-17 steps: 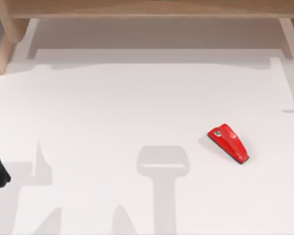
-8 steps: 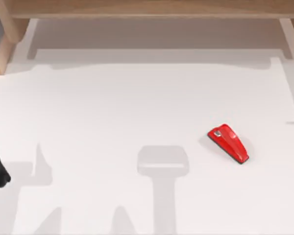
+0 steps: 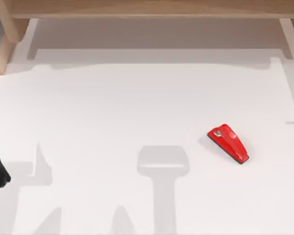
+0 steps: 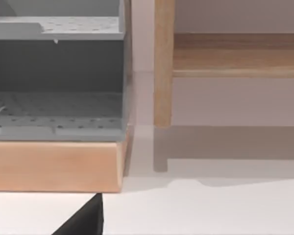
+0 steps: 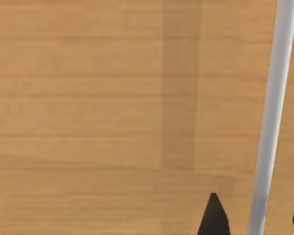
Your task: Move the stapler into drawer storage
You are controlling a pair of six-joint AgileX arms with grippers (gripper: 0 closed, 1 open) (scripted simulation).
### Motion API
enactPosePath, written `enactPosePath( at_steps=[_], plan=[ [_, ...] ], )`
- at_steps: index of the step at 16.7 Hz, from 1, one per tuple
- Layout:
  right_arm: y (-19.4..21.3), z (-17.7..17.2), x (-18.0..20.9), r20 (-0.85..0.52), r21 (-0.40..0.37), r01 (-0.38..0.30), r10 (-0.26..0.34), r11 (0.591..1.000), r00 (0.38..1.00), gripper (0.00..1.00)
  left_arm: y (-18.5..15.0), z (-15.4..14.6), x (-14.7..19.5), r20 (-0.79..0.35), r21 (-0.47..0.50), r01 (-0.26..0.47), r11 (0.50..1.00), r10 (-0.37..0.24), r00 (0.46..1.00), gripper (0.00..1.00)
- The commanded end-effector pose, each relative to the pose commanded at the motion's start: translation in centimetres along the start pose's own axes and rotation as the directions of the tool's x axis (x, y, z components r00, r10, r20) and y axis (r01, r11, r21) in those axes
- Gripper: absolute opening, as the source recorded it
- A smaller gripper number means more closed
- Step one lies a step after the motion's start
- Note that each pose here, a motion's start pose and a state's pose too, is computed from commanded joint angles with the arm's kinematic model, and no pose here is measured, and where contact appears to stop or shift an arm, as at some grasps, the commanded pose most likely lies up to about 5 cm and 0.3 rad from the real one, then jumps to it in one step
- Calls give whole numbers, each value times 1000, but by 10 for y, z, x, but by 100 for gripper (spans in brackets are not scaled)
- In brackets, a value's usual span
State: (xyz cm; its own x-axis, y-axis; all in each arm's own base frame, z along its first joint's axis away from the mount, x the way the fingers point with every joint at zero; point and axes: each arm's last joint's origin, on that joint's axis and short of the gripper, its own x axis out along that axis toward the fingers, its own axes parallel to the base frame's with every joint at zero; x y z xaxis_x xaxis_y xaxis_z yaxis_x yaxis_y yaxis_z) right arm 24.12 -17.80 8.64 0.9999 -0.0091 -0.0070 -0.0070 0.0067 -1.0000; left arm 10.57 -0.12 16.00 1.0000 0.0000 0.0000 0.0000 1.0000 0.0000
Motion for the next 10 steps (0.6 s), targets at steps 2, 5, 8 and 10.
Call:
enactPosePath(
  at_steps=[2,5,8,10],
  plan=[
    [0,0,0,0,0,0,0,1000,1000,75,0,0,0,0,0,0,1000,0,1000,100],
    [0,0,0,0,0,0,0,1000,1000,98,0,0,0,0,0,0,1000,0,1000,100],
    [0,0,0,0,0,0,0,1000,1000,100,0,0,0,0,0,0,1000,0,1000,100],
    [0,0,0,0,0,0,0,1000,1000,100,0,0,0,0,0,0,1000,0,1000,100]
  ],
)
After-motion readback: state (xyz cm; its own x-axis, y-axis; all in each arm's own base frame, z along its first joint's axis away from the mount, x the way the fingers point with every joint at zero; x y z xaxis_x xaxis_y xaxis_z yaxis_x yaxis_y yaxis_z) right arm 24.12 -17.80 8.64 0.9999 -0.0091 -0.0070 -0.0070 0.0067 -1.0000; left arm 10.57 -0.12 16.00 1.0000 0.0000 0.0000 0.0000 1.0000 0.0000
